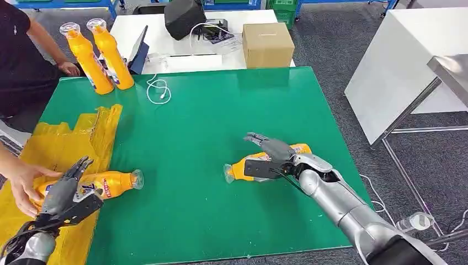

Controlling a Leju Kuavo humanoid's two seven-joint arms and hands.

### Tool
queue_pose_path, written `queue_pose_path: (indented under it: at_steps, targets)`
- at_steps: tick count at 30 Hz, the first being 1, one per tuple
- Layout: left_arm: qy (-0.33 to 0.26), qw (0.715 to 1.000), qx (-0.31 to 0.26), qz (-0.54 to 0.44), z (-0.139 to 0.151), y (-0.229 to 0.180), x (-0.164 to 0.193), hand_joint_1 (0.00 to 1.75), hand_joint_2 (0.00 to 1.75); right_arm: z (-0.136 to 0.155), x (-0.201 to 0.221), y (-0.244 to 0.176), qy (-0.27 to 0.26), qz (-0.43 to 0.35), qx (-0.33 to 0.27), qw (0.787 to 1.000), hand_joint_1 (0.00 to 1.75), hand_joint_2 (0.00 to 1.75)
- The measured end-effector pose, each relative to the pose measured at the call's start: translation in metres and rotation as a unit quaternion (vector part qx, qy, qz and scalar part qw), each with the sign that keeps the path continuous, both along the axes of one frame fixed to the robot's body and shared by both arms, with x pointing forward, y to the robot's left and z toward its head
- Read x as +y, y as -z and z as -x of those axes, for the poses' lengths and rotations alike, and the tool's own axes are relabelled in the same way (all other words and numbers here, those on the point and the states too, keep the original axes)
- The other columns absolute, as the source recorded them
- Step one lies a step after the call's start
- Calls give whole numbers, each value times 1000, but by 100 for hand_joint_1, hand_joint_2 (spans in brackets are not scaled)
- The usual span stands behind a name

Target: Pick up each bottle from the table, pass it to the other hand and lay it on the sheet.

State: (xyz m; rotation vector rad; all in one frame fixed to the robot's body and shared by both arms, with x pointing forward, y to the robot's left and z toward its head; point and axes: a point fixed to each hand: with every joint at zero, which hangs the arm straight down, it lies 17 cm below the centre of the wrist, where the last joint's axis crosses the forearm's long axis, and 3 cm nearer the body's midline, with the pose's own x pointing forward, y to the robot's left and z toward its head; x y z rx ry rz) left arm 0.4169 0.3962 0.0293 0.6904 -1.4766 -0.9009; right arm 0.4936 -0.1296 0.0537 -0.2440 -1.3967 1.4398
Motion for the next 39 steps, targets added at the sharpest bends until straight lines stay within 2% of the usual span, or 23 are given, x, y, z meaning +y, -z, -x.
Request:
queue_pose_path:
  at_steps: [4,9,19,27,28,29,30,39]
  targets:
    - [14,994,-30,108,2,-23,-10,0,0,-3,-16,12,7,39,-10,999,0,175]
    - [24,972,-57,226,10,-49,-20,0,0,-5,-50,28,15,86,-10,996,0,175]
    - [15,958,-86,274,22,-66,-14,0,0,-14,-108,26,36,139,-10,990,0,175]
    - [36,937,-112,328,19,-89,-31,0,0,-4,-120,47,30,177,1,984,0,175]
    - [40,933,-116,339,17,-94,-34,0,0,2,-120,56,24,188,6,982,52,175]
    - [43,930,-120,346,15,-98,-37,0,0,4,-118,63,21,193,7,981,159,175]
    - [45,928,-125,349,13,-102,-39,0,0,6,-115,67,17,195,9,981,175,175]
    - [61,918,-140,367,4,-119,-58,0,0,15,-96,96,13,199,28,979,175,175]
